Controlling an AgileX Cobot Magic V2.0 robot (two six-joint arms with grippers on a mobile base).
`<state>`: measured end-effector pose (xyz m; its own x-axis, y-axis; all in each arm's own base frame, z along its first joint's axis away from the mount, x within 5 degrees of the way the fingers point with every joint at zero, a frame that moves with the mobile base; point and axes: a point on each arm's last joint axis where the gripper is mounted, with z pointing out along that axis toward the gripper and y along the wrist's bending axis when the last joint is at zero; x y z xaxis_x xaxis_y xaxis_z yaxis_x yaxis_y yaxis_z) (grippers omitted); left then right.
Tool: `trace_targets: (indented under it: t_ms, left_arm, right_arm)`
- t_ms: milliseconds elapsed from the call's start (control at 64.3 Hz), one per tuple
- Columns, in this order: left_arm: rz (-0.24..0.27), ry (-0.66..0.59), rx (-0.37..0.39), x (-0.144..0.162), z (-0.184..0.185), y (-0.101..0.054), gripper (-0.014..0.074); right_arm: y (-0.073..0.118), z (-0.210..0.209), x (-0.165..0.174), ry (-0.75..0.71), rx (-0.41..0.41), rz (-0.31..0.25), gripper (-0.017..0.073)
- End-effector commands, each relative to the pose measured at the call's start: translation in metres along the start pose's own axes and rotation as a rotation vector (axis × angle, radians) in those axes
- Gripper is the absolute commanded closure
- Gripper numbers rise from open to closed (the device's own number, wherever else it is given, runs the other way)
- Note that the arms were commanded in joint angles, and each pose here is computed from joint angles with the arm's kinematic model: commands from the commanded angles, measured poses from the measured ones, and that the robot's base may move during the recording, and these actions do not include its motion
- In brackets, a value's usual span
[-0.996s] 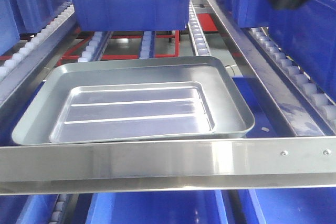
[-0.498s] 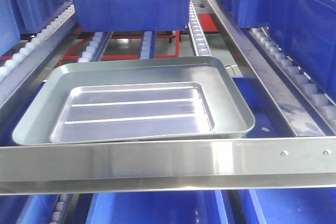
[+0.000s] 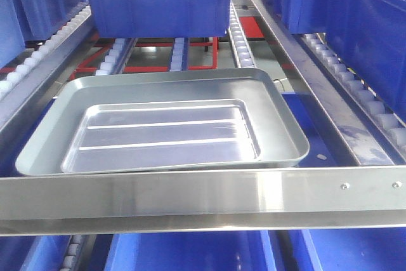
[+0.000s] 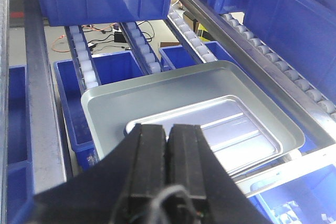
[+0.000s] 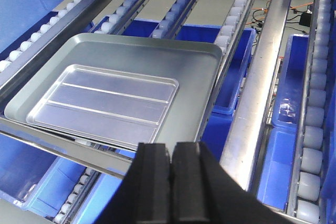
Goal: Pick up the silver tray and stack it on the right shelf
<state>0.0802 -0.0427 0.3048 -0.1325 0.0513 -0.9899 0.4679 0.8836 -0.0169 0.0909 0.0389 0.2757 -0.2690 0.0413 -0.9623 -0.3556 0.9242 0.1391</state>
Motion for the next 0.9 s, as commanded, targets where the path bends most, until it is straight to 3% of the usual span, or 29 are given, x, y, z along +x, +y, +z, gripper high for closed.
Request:
trace_targets:
  t_ms: [0, 171, 265, 405, 576, 716, 887]
  left_arm:
    - [0.003, -0.11, 0.025, -0.016, -0.002, -0.002, 0.0673]
    - [0.006, -0.105, 0.02, -0.016, -0.002, -0.002, 0.0672]
    - [0.075, -0.099, 0.056, -0.014, -0.002, -0.006, 0.0673]
    - [0.098, -0.121, 0.06, -0.015, -0.003, -0.006, 0.0672]
    - [0.095, -0.163, -0.075, -0.005, -0.017, 0.005, 0.0672]
    - [0.091, -0.195, -0.218, 0.026, -0.031, 0.012, 0.0672]
    - [0.076, -0.219, -0.327, 0.073, -0.033, 0.016, 0.0672]
  right_arm:
    - [0.003, -0.002, -0.017, -0.113, -0.022, -0.027, 0.051]
    - [0.003, -0.002, -0.017, -0.113, -0.022, -0.027, 0.051]
    - [0.003, -0.002, -0.017, -0.113, -0.022, -0.027, 0.051]
    - [0.003, -0.002, -0.016, -0.111, -0.021, -0.027, 0.051]
    - [0.003, -0.002, -0.016, -0.11, -0.021, -0.027, 0.051]
    - [0.003, -0.002, -0.016, -0.109, -0.02, -0.027, 0.051]
    - [0.003, -0.002, -0.016, -0.109, -0.02, -0.027, 0.051]
